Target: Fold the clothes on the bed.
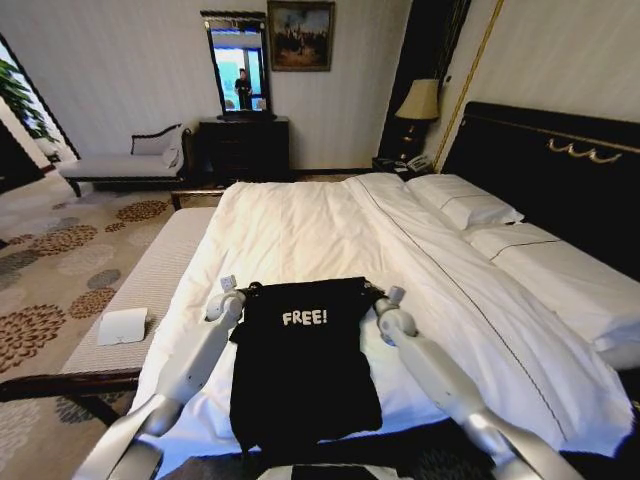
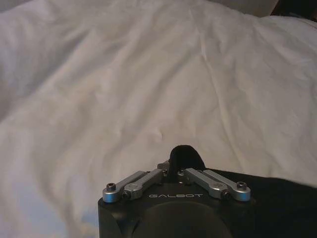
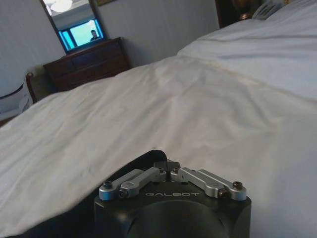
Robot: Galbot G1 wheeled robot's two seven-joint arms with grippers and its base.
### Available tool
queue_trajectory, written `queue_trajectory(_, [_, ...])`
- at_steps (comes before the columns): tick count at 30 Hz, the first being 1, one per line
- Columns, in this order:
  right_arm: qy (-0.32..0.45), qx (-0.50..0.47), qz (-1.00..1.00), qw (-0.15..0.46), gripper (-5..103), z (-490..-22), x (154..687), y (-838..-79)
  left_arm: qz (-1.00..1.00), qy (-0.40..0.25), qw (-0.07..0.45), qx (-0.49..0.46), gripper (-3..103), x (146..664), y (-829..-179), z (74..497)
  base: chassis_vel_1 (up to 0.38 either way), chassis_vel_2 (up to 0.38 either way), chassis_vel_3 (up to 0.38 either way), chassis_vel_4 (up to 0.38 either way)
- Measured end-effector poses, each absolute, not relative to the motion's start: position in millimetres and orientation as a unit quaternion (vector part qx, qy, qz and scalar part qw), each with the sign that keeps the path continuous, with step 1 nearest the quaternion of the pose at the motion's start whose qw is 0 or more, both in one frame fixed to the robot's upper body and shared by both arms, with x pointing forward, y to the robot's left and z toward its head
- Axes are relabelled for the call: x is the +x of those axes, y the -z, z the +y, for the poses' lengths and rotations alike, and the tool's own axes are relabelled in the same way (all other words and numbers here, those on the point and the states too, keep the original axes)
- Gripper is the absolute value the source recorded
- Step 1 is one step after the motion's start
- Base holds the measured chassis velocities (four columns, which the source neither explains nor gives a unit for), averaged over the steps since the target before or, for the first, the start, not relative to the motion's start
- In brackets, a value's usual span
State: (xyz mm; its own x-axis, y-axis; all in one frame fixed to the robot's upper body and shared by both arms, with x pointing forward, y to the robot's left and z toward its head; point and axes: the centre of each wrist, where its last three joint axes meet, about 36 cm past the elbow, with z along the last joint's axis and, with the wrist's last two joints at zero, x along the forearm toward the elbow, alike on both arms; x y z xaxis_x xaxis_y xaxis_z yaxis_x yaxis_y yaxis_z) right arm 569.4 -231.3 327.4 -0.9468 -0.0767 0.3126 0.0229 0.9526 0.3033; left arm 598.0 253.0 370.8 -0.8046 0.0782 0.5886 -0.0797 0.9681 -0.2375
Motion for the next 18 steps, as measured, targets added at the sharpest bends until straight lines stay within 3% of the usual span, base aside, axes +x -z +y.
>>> queue_trajectory(8, [0.121,0.009,-0.977,0.176,0,-207,594,-293,-0.936,-0.133,0.326,0.020,1,612,-352,244,0.000,0.000,0.000,0.000])
queue_trajectory(18, [0.124,-0.032,-0.975,0.182,0,-211,608,-288,-0.929,-0.159,0.332,0.048,1,620,-346,264,0.000,0.000,0.000,0.000])
